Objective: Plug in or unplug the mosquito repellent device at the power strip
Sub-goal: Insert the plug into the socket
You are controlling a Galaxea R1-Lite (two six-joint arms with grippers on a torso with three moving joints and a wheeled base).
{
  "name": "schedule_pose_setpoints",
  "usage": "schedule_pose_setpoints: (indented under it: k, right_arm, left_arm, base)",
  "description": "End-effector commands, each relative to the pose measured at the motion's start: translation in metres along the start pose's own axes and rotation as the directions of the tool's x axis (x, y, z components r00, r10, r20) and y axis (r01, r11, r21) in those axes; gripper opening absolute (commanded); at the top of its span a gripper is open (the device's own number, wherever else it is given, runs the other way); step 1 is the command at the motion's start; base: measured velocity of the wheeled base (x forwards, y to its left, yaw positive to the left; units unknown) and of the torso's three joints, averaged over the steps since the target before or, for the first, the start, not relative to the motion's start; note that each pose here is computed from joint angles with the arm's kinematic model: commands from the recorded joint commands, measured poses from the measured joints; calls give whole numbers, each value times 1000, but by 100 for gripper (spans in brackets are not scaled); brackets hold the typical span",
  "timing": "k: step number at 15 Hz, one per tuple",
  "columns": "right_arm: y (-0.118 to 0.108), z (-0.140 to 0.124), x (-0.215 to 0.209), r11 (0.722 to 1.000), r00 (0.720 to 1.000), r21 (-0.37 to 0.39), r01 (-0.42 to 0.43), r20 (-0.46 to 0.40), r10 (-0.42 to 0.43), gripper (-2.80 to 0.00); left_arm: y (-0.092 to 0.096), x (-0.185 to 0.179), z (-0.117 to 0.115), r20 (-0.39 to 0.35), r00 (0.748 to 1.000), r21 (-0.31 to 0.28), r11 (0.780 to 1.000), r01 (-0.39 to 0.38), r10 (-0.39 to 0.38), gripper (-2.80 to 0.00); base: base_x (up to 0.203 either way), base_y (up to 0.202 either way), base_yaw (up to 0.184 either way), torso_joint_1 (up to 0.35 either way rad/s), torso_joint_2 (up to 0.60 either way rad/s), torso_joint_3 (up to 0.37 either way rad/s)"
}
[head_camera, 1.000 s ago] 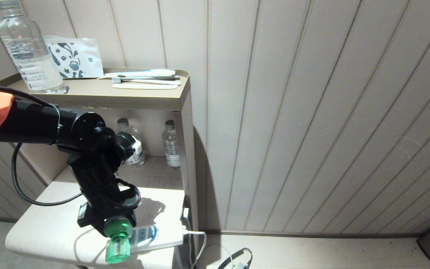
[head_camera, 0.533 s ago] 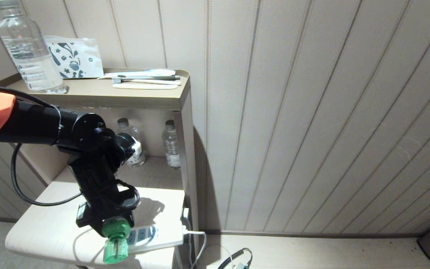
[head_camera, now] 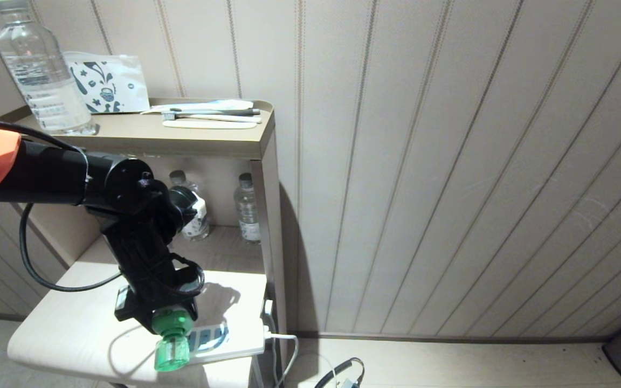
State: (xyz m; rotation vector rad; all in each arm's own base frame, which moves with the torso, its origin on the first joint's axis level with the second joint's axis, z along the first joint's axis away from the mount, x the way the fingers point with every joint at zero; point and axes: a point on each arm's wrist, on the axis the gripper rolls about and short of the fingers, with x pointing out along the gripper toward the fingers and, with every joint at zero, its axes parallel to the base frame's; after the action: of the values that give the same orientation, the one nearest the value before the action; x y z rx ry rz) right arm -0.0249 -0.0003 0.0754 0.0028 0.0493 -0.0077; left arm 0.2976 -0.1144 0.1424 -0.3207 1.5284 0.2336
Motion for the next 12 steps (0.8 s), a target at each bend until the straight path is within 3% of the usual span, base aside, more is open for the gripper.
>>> schedule_pose_setpoints:
  k: [1,12]
  right_arm:
    - [0,0,0,1000,1000,0,0,0,0,-280]
    - [0,0,0,1000,1000,0,0,0,0,-280]
  left_arm:
    - [1,-3,-1,3,1000,-3,1000,3,-3,-280]
    - [-1,5,-2,-21,1000,0,1000,-14,14,-280]
  base:
    - [0,0,0,0,0,0]
    - [0,0,0,0,0,0]
